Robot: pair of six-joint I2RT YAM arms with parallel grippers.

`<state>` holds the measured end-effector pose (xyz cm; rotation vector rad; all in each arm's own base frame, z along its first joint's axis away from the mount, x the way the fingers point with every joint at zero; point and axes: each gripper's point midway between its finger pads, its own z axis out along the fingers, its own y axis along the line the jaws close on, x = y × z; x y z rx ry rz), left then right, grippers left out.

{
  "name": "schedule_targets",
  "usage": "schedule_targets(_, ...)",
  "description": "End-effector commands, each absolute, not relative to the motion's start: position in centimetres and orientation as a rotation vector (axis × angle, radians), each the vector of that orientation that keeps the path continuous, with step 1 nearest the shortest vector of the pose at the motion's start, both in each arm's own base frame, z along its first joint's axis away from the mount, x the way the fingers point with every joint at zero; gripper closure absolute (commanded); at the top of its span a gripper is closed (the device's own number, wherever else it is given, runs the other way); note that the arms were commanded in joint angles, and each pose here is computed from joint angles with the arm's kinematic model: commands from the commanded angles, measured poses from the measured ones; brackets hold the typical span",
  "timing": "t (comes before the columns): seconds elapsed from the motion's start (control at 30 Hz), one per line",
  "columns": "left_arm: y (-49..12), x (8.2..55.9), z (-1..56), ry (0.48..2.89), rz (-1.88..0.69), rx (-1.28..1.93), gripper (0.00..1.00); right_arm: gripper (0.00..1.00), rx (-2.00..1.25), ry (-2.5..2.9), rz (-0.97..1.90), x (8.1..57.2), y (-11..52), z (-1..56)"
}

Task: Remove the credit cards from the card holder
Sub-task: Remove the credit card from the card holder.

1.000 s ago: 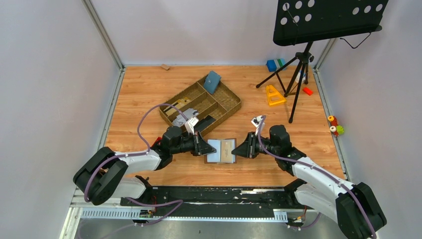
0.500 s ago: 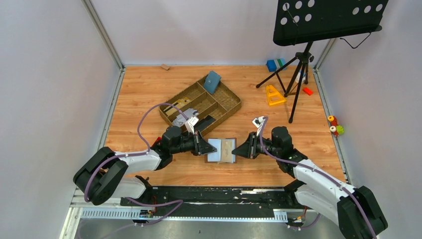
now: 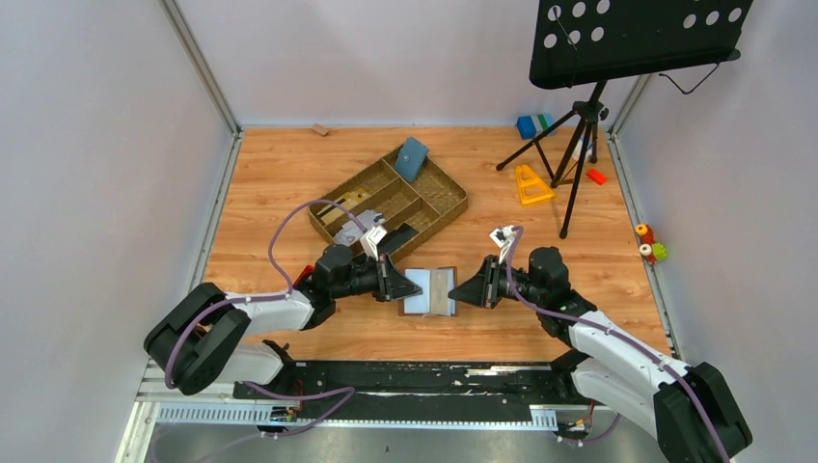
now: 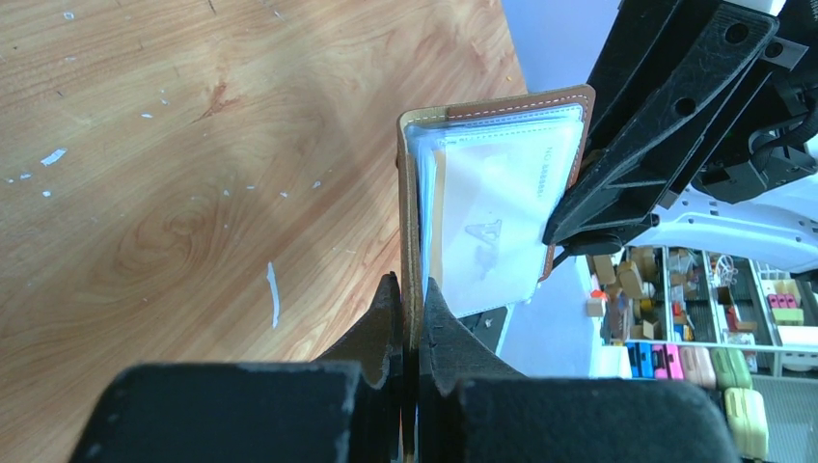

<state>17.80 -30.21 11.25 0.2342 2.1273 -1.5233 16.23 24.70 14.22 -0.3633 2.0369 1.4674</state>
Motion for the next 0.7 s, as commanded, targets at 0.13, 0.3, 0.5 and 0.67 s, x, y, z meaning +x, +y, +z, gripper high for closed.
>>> schedule_targets(0.13, -31.8, 18.1, 13.3, 2.045, -1.572, 0.287, 1.00, 1.00, -0.414, 1.922, 1.520, 16.3, 25.3, 16.4)
schedule_targets(0.3, -32.5, 17.9, 13.4, 2.045, -1.588, 0.298, 1.00, 1.00, -0.418, 1.924, 1.526, 16.3, 25.4, 16.4)
schedule_targets(0.5, -32.7, 17.9, 13.4, 2.043, -1.587, 0.298, 1.00, 1.00, -0.396, 1.967, 1.494, 16.6, 25.3, 15.6)
schedule_targets(0.67, -32.6, 17.9, 13.2, 2.050, -1.575, 0.296, 1.00, 1.00, -0.378, 2.018, 1.447, 17.0, 25.0, 14.7)
